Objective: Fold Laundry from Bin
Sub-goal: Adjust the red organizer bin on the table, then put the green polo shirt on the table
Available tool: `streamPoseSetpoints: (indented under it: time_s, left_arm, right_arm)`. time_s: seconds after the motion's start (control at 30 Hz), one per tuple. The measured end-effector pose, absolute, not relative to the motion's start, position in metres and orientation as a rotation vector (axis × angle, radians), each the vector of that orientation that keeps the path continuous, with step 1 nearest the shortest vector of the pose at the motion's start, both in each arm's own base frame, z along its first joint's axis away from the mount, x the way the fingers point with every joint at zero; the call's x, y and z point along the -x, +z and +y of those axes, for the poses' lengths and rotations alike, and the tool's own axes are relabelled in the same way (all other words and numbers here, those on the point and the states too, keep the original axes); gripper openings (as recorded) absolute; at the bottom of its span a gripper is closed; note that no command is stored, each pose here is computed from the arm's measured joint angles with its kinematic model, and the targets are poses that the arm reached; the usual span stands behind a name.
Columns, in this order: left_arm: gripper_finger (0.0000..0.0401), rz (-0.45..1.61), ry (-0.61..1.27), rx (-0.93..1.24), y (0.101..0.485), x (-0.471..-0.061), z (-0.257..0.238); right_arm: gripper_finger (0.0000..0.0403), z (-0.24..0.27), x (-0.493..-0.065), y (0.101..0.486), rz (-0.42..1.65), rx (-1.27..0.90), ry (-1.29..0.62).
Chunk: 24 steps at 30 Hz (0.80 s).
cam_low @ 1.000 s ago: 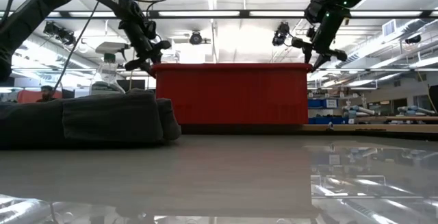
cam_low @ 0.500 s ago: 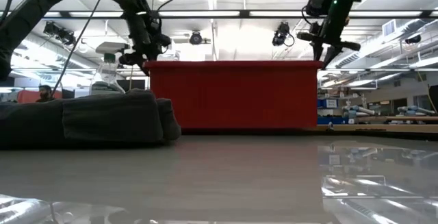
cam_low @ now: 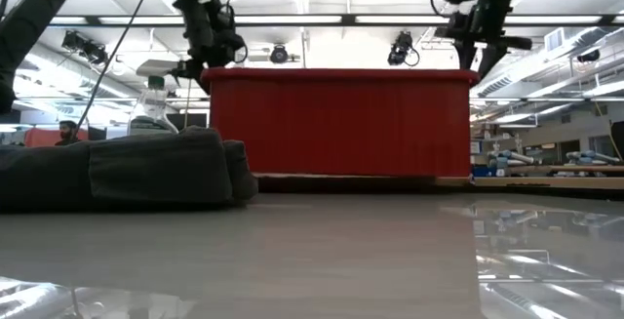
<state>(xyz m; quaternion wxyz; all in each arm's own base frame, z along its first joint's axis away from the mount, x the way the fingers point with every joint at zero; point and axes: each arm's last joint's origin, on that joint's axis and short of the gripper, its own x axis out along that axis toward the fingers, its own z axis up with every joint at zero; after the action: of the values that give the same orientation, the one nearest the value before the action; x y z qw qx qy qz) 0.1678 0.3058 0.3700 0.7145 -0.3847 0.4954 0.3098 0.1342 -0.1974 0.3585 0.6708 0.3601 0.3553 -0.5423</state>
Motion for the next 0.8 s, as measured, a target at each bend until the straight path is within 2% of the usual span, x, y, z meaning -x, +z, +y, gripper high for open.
streamPoseSetpoints:
  time_s: [0.27, 0.4, 0.6, 0.8]
  left_arm:
    - [0.0202, 0.948, 0.770, 0.748, 0.411, -0.145, 0.284]
    - [0.0203, 0.792, 0.777, 0.566, 0.437, -0.145, 0.275]
    - [0.0203, 0.640, 0.664, 0.315, 0.449, -0.187, 0.277]
    - [0.0203, 0.621, 0.544, 0.068, 0.424, -0.251, 0.296]
  right_arm:
    - [0.0222, -0.186, -0.125, 0.374, 0.715, -0.741, -1.263]
    - [0.0228, -0.185, -0.123, 0.379, 0.685, -0.686, -1.255]
    - [0.0227, -0.184, -0.133, 0.387, 0.620, -0.612, -1.149]
    - [0.0227, -0.177, -0.144, 0.388, 0.629, -0.570, -1.068]
